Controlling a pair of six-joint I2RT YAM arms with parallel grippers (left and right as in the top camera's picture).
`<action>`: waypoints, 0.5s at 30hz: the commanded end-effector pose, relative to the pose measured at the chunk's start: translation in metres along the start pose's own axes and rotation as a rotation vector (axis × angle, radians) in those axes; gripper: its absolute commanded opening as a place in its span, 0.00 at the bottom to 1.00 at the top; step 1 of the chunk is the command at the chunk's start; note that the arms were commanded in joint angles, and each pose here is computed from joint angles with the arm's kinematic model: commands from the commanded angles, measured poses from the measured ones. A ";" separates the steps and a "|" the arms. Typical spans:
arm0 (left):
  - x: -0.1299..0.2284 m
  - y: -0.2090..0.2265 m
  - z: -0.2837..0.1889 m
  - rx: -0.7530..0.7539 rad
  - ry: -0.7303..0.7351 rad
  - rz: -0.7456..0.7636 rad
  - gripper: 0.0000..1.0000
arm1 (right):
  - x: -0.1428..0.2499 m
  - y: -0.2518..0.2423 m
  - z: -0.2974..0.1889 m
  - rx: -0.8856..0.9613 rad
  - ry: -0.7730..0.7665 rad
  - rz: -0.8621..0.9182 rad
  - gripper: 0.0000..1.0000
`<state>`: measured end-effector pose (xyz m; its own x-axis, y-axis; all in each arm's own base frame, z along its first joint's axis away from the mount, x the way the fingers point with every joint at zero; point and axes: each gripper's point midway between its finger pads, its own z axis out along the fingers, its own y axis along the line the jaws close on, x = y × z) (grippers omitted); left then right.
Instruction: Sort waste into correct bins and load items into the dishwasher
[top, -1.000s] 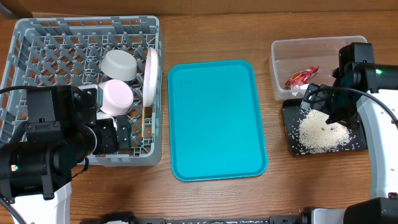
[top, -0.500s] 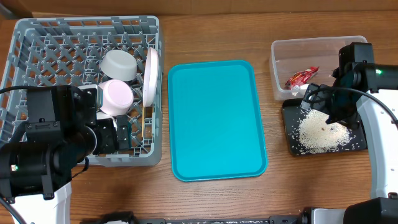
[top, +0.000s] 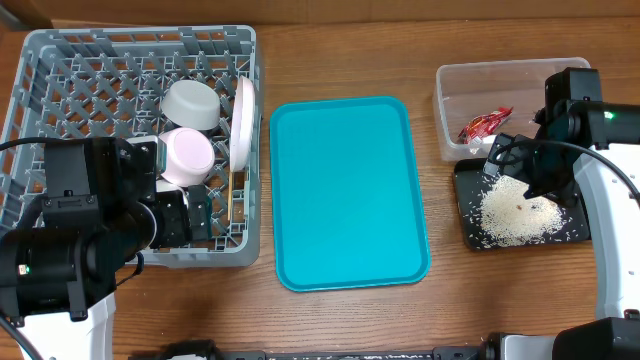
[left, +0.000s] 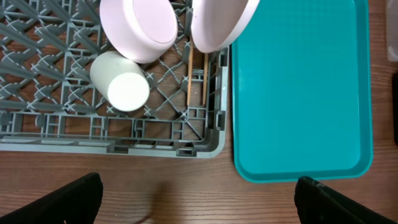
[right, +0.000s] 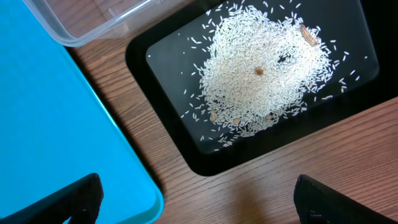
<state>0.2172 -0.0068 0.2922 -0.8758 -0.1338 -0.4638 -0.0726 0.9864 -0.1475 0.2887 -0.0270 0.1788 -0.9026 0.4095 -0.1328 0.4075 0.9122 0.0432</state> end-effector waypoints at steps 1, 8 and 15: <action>0.003 0.001 0.005 -0.005 0.026 0.021 1.00 | -0.004 0.001 -0.005 -0.012 -0.022 0.006 1.00; -0.004 0.001 0.008 -0.008 0.016 0.027 1.00 | -0.004 0.001 -0.005 -0.012 -0.022 0.006 1.00; -0.032 -0.001 0.007 0.008 -0.200 0.053 1.00 | -0.004 0.001 -0.005 -0.012 -0.022 0.006 1.00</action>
<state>0.2516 -0.0042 0.2986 -0.8111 -0.1288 -0.5705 -0.0540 0.9878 -0.1462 0.2887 -0.0270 0.1788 -0.9026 0.4095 -0.1328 0.4075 0.9122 0.0432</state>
